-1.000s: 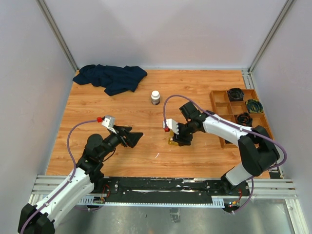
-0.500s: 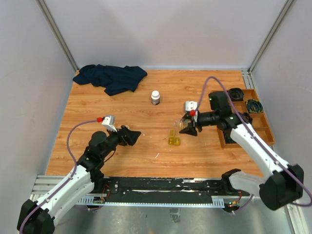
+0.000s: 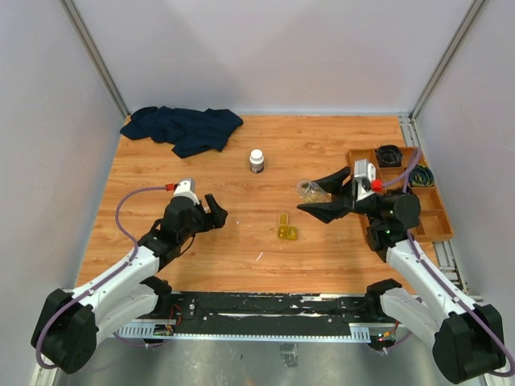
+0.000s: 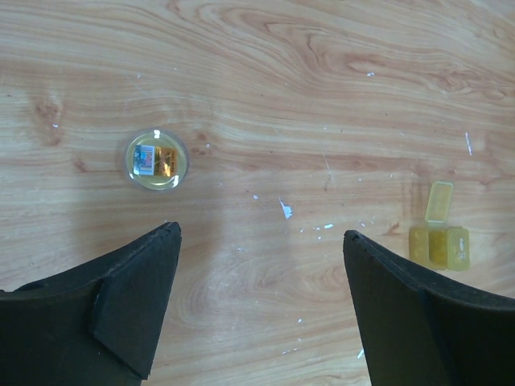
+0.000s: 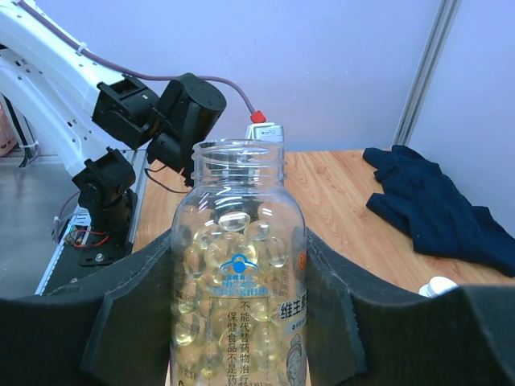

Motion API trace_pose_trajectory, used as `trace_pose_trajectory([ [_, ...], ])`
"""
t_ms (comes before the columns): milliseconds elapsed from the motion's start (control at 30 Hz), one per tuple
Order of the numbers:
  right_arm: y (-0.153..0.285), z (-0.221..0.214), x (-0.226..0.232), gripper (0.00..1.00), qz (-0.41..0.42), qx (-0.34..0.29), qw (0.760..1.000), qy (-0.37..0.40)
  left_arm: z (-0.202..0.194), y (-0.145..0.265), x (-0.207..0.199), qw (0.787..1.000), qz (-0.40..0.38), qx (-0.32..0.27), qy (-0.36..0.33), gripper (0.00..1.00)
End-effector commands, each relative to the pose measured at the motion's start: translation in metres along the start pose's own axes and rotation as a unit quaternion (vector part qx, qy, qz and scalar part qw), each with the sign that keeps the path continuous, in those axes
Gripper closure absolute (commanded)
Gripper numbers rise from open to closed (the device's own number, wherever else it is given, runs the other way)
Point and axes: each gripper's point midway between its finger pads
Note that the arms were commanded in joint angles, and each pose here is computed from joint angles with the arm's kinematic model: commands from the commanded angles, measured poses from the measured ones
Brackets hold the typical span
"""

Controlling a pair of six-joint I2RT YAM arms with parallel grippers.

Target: Sort the pills into containers

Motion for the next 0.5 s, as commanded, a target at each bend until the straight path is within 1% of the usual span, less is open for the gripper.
trace_pose_trajectory([
  [0, 0.009, 0.014, 0.004, 0.99, -0.017, -0.032, 0.999, 0.029, 0.008, -0.001, 0.005, 1.0, 0.01, -0.011, -0.026, 0.15],
  [200, 0.01, -0.001, -0.005, 0.99, -0.025, -0.005, 1.0, 0.016, -0.004, -0.016, 0.026, 0.995, 0.08, 0.036, -0.045, 0.18],
  [300, 0.011, -0.005, -0.008, 0.99, -0.028, -0.001, 1.0, 0.012, -0.005, -0.026, 0.04, 0.988, 0.129, 0.056, -0.062, 0.21],
  [333, 0.011, -0.005, -0.007, 0.99, -0.028, 0.0, 1.0, 0.013, -0.005, -0.029, 0.045, 0.985, 0.145, 0.059, -0.069, 0.23],
  [400, 0.011, -0.006, -0.007, 0.99, -0.026, 0.002, 1.0, 0.013, -0.004, -0.037, 0.05, 0.981, 0.165, 0.066, -0.079, 0.24],
  [467, 0.011, -0.007, -0.007, 0.99, -0.026, 0.003, 1.0, 0.014, -0.003, -0.044, 0.054, 0.977, 0.179, 0.073, -0.088, 0.32],
])
Point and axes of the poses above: each gripper's point midway between its finger pads, its own y axis back along the fingers, its own x axis along the line the jaws close on, z = x × y, and after that the axes turned 9 degrees about -y, right-handed
